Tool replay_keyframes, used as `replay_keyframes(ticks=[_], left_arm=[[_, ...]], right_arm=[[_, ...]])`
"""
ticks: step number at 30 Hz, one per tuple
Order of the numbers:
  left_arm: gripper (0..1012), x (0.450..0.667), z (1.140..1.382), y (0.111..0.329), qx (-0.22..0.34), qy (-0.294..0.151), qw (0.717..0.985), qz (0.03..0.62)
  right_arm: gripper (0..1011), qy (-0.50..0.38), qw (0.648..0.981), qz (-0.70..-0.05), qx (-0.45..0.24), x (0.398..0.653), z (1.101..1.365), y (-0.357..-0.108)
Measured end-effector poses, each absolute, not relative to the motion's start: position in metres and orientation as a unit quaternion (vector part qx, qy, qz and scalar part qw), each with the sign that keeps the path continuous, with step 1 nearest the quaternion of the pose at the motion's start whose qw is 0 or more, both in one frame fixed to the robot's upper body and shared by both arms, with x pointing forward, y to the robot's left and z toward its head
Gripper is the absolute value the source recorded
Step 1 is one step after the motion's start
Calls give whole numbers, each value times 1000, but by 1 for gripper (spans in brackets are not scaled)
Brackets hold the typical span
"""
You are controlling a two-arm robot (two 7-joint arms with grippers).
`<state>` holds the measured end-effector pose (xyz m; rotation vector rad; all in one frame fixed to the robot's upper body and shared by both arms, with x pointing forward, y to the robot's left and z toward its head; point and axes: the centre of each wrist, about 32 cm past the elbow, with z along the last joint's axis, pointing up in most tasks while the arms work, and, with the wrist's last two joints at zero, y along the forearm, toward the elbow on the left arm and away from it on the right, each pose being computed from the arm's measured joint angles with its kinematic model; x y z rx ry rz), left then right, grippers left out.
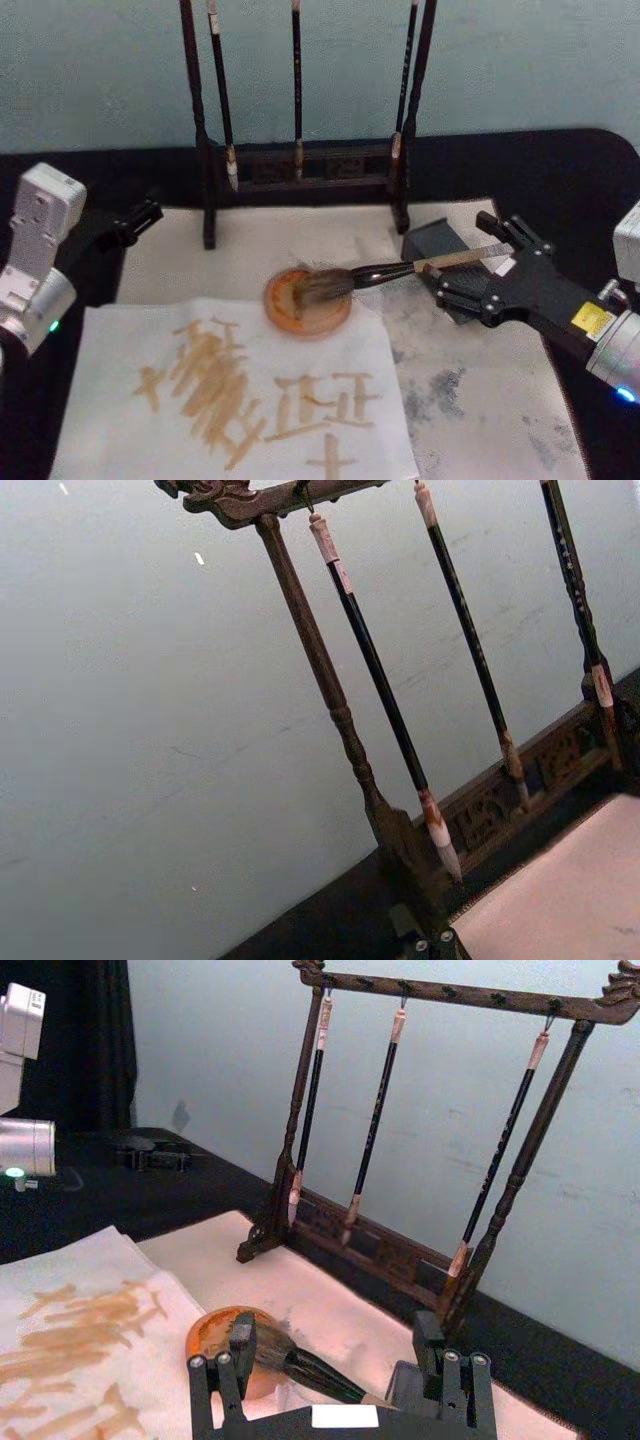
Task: Pick up the brush from the inkstone, write on the paper, then place the brush back to its original position.
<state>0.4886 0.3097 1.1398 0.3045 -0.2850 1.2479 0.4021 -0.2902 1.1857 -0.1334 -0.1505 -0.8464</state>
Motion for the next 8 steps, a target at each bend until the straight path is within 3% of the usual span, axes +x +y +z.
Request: replay_keyframes(ticks=[8], left_arm=[[1002,489,1140,310,141,-132,791,580]], right_arm=[[1006,-73,907,-411,-65,402,1186,-290]])
